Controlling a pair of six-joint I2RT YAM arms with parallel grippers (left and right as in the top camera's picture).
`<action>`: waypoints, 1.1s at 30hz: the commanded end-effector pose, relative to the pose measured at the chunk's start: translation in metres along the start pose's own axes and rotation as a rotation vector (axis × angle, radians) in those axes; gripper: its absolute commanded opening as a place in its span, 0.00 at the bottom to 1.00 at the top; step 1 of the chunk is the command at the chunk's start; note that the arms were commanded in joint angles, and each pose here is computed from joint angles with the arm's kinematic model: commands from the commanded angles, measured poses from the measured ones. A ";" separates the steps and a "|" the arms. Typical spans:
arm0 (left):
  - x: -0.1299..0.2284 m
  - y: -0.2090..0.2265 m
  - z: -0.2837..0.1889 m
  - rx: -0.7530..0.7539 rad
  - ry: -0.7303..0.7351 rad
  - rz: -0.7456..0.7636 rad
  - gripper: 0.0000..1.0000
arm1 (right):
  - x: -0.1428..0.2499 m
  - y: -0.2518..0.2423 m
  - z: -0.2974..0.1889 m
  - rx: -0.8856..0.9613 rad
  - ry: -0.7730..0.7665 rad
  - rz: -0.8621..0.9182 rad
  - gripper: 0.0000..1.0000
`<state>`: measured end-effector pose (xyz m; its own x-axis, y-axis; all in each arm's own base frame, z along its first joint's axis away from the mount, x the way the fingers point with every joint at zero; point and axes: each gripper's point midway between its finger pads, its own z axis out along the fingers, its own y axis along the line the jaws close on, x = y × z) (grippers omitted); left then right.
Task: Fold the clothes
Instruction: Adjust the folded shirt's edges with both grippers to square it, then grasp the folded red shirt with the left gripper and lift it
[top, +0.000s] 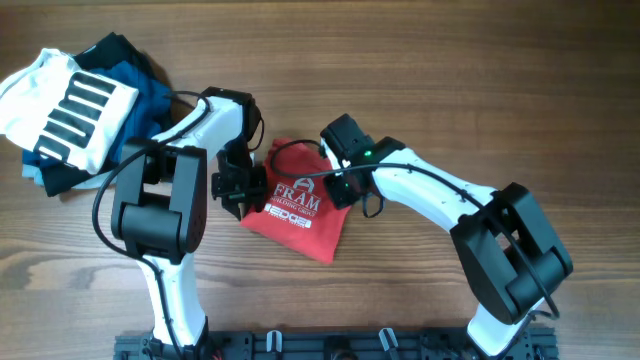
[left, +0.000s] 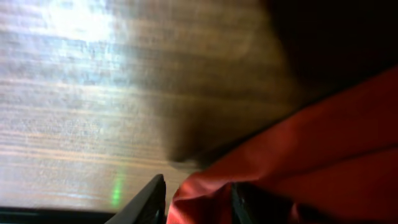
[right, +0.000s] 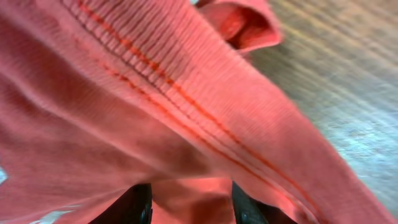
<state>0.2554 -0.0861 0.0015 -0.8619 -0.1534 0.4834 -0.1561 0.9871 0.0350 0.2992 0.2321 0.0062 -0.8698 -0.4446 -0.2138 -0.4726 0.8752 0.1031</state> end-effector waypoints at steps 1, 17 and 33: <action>-0.007 0.004 -0.011 -0.010 -0.078 -0.063 0.34 | -0.014 -0.012 -0.015 0.078 -0.045 -0.056 0.43; -0.028 0.003 -0.080 0.132 -0.389 0.063 0.93 | -0.041 -0.018 -0.177 0.158 -0.445 -0.064 0.44; -0.048 -0.080 -0.092 0.516 -0.473 0.533 1.00 | -0.026 -0.021 -0.181 0.162 -0.409 -0.053 0.44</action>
<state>0.3591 -0.1416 0.0720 -0.9855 0.1306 -0.1086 0.1671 0.8606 -0.4810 0.3002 0.1934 0.1761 -0.7117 -0.4167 -0.5655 -0.4752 0.8785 -0.0492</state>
